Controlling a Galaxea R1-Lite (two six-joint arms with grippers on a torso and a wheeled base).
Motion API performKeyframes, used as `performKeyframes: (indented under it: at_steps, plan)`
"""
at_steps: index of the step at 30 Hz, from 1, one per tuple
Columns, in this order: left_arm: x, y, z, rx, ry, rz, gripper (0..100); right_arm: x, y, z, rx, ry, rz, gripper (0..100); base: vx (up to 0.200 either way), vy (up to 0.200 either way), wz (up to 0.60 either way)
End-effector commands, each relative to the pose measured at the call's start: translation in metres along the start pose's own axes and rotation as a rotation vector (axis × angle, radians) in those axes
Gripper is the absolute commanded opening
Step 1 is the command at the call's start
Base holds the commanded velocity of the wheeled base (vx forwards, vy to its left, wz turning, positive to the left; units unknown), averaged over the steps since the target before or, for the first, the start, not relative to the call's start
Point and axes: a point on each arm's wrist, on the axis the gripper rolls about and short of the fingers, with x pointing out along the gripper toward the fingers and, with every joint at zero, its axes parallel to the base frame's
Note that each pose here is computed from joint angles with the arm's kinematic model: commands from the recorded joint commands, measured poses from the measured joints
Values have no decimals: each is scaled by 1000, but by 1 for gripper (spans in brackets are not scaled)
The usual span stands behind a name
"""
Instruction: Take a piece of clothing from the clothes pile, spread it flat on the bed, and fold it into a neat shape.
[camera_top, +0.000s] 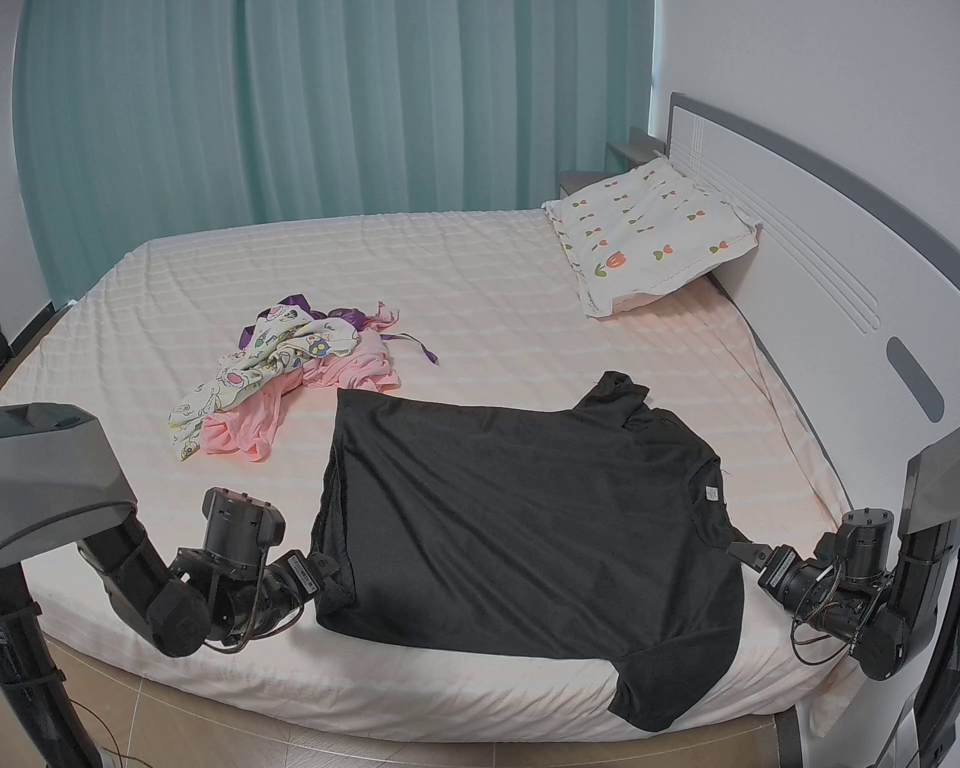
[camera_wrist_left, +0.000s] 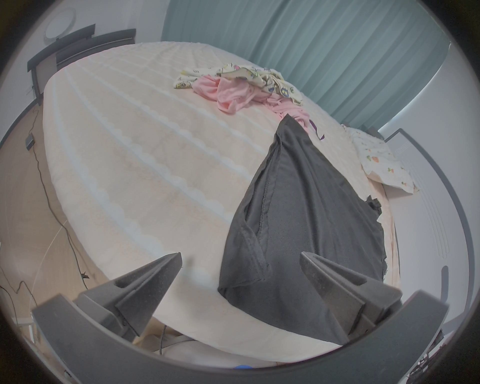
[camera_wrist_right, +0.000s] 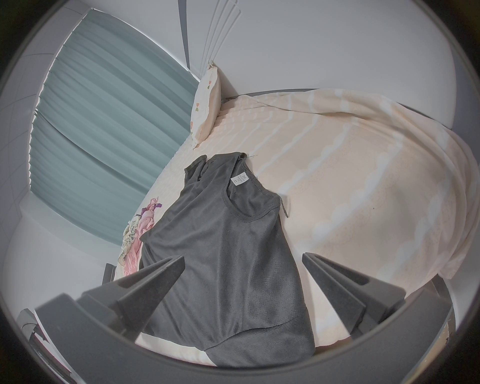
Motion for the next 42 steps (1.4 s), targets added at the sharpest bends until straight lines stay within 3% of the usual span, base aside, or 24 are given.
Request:
performKeyframes:
  at_steps: [1,9,21,26,35,42]
  plan:
    - [20,-20,8,8,33,-5,100,0,1,1,0,-11,9,100,0,0,0]
    - [40,-26,2,34,65,21,100,0,1,2,1,-12,8,100,0,0,0]
    - [49,-7,-9,118,116,106,100,0,0,2,2,-15,7,100,0,0,0]
    - [48,7,1,143,114,161,100,0,0,2,2,-14,6,100,0,0,0]
    - [27,47,46,113,21,250,100,0,0,3,3,-16,7,100,0,0,0]
    - [-3,74,57,121,12,311,100,1,0,3,3,-16,7,100,0,0,0]
